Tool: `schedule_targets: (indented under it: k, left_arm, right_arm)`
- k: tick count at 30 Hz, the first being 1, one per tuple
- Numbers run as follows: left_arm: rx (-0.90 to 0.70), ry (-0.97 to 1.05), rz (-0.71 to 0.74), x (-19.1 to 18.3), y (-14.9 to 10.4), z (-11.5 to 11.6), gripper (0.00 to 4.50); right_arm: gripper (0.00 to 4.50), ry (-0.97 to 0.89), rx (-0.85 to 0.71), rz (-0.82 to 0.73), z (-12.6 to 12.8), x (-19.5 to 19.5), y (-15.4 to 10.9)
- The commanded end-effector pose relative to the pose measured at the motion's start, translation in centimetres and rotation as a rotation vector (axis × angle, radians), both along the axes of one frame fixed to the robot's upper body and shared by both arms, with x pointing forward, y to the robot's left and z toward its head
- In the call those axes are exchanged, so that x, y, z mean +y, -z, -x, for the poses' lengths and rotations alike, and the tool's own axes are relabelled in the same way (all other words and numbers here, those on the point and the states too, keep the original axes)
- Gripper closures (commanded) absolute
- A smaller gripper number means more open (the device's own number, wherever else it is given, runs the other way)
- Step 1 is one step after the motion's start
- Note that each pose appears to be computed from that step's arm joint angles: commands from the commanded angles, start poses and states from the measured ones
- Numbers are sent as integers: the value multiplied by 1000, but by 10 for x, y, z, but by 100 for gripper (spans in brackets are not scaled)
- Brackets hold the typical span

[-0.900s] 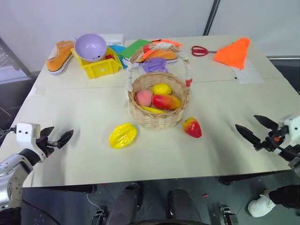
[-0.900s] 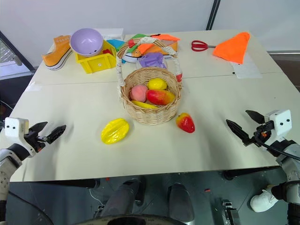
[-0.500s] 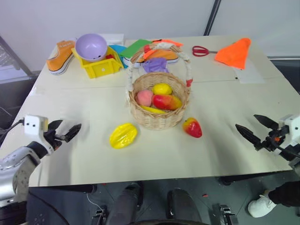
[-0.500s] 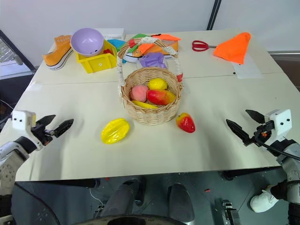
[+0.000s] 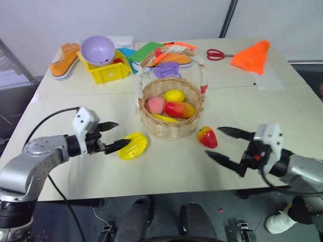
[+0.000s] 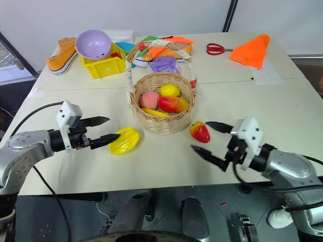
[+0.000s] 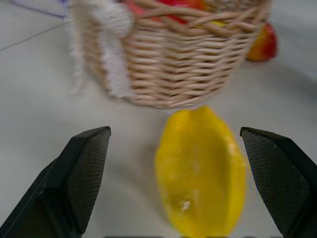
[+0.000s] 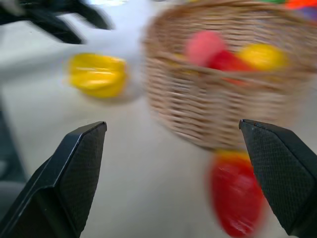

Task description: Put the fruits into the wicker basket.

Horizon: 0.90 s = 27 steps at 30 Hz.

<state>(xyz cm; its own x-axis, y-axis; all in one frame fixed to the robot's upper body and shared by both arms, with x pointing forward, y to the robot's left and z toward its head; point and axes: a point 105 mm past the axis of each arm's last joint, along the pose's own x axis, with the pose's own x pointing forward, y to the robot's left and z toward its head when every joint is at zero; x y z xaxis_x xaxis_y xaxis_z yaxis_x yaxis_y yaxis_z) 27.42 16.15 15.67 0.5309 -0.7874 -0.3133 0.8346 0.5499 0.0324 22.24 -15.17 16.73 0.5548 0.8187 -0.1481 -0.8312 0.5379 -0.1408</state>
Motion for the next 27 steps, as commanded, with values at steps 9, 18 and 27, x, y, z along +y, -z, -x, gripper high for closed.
schedule_targets:
  k: [9, 18, 27]
  left_arm:
    - [-17, 97, -250, -28, 38, -3, 0]
    - [-35, 54, -263, -14, 35, -3, 271]
    - [-68, -27, -74, 9, -7, -6, 271]
  right_arm:
    - [2, -82, -37, -60, 4, 31, -7]
    - [0, -97, -68, -58, -1, 36, -11]
    - [0, -96, -91, -42, -6, 36, -11]
